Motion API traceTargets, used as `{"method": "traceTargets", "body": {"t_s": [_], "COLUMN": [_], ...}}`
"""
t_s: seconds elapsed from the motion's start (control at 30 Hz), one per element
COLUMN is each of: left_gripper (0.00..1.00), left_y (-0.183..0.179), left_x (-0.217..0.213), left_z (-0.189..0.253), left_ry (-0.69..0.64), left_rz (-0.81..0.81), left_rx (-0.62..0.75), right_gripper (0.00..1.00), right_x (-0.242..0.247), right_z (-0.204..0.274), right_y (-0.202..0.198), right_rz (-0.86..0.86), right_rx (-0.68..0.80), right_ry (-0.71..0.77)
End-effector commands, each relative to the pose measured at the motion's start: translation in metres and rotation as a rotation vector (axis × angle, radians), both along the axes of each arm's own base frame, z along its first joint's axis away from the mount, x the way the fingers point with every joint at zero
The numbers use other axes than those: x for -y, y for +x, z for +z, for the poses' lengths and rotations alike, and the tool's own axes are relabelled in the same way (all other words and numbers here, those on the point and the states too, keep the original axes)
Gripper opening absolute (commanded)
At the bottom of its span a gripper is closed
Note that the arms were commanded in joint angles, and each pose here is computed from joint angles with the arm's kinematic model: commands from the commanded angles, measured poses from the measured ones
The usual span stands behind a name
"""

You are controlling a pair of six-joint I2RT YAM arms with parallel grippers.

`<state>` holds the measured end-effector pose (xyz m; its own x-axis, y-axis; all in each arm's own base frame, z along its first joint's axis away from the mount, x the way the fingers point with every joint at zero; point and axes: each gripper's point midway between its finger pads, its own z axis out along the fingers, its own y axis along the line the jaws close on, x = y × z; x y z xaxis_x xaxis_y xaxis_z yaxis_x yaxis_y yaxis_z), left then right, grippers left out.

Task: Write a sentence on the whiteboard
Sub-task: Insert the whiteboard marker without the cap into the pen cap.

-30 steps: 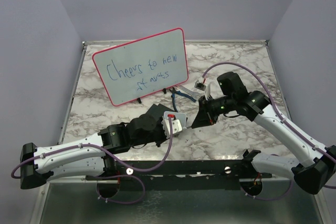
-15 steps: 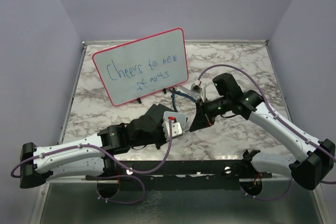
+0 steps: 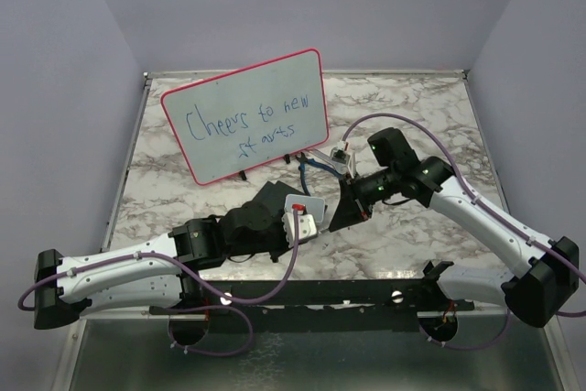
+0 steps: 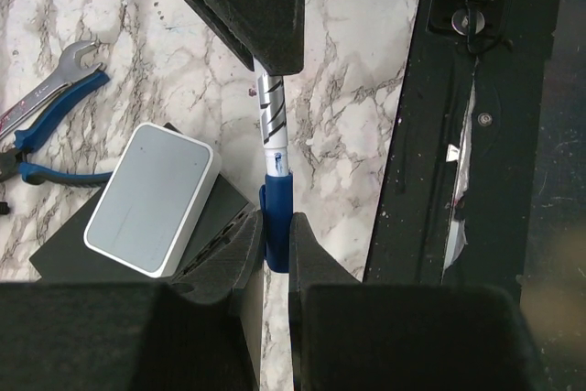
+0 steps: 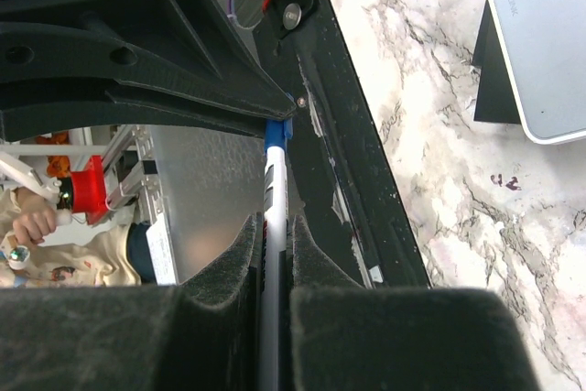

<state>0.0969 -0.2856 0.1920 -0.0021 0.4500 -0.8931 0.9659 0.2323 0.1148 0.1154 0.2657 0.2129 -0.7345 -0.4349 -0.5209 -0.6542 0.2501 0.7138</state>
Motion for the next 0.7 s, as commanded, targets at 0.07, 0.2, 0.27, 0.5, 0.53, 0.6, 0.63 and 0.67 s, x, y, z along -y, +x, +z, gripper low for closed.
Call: {"method": "traceTargets", "body": {"t_s": [0.07,0.2,0.27,0.5,0.53,0.6,0.63,0.67], "left_gripper": [0.00,0.00,0.00,0.00,0.00,0.00,0.00,0.00], "left_y": [0.001,0.004,0.003,0.004,0.008,0.010,0.011,0.011], "left_x": [0.011,0.010,0.011,0.016,0.014,0.014,0.014,0.014], "left_z": [0.023,0.024,0.023,0.021,0.022,0.025,0.026,0.028], "left_ry": [-0.084,-0.090,-0.092,-0.094,-0.095,-0.106,-0.112,-0.120], "left_rz": [0.016,0.036,0.042,0.057,0.080,0.097,0.102,0.103], "left_rx": [-0.010,-0.013,-0.023,-0.056,-0.047,-0.044,-0.046,-0.049], "right_gripper": [0.01,0.01,0.01,0.01,0.01,0.01,0.01,0.01], "right_x": [-0.002,-0.001,0.000,-0.004,-0.004,-0.004,-0.004,-0.004], "right_z": [-0.003,-0.009,-0.013,-0.017,-0.019,-0.022,-0.023,-0.023], "right_y": [-0.001,0.001,0.001,-0.006,-0.007,-0.008,-0.009,-0.010], "right_rz": [0.000,-0.017,-0.021,-0.004,-0.001,0.001,0.001,0.002], "right_rx": [-0.015,-0.013,-0.008,0.000,-0.003,-0.011,-0.012,-0.015], "right_ry": [0.003,-0.016,-0.031,-0.044,-0.049,-0.054,-0.052,-0.046]}}
